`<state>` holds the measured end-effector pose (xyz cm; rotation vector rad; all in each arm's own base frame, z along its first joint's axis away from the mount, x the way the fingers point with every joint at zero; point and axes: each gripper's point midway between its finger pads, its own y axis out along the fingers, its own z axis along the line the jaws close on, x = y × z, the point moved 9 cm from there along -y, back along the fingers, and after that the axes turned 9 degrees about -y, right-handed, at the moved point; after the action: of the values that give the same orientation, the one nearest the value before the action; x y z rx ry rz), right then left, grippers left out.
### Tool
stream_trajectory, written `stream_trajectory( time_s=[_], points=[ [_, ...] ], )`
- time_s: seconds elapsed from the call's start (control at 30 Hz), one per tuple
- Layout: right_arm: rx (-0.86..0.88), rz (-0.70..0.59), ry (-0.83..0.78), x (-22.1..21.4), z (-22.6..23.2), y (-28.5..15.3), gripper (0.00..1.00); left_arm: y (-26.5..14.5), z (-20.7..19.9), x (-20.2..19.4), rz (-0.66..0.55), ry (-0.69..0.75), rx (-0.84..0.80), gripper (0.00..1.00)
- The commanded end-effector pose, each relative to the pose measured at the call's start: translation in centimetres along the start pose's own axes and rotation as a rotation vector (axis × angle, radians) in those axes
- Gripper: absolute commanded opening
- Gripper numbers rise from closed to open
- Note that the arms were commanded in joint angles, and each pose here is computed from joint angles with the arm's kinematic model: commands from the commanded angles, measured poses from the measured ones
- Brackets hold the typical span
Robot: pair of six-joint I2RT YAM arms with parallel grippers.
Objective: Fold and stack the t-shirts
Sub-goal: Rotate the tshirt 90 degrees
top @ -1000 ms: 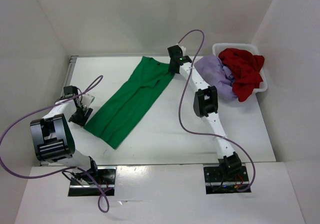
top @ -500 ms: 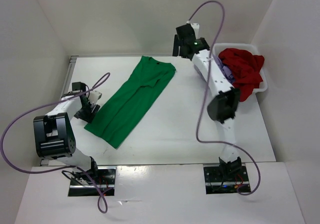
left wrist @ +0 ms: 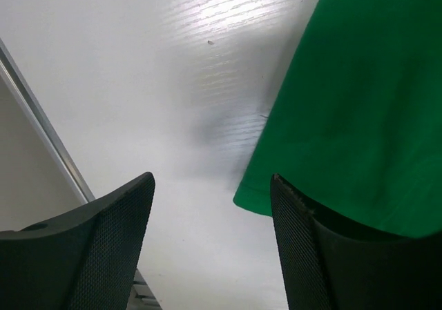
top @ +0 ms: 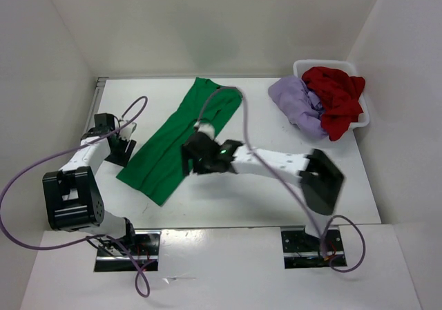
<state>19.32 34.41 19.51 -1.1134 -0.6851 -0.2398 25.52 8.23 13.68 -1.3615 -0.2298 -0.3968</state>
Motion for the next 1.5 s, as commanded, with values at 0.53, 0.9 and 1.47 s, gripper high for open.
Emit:
stream_trajectory(
  time_s=[0.53,0.9,1.47],
  points=[
    [0.022,0.348,0.018,-7.5,9.8,10.4,0.78,-1.2,-0.9,-0.2,-0.114,0.0,-0.089,0.76],
    [-0.003,0.431,-0.005,-9.2,9.3,12.6,0.0,-2.0,-0.7,0.6,-0.16,0.019,-0.091,0.76],
    [-0.299,0.491,0.234,-15.4,-10.6,0.0,0.03,-5.5,-4.6,6.0,-0.247,0.342,-0.152,0.77]
  ],
)
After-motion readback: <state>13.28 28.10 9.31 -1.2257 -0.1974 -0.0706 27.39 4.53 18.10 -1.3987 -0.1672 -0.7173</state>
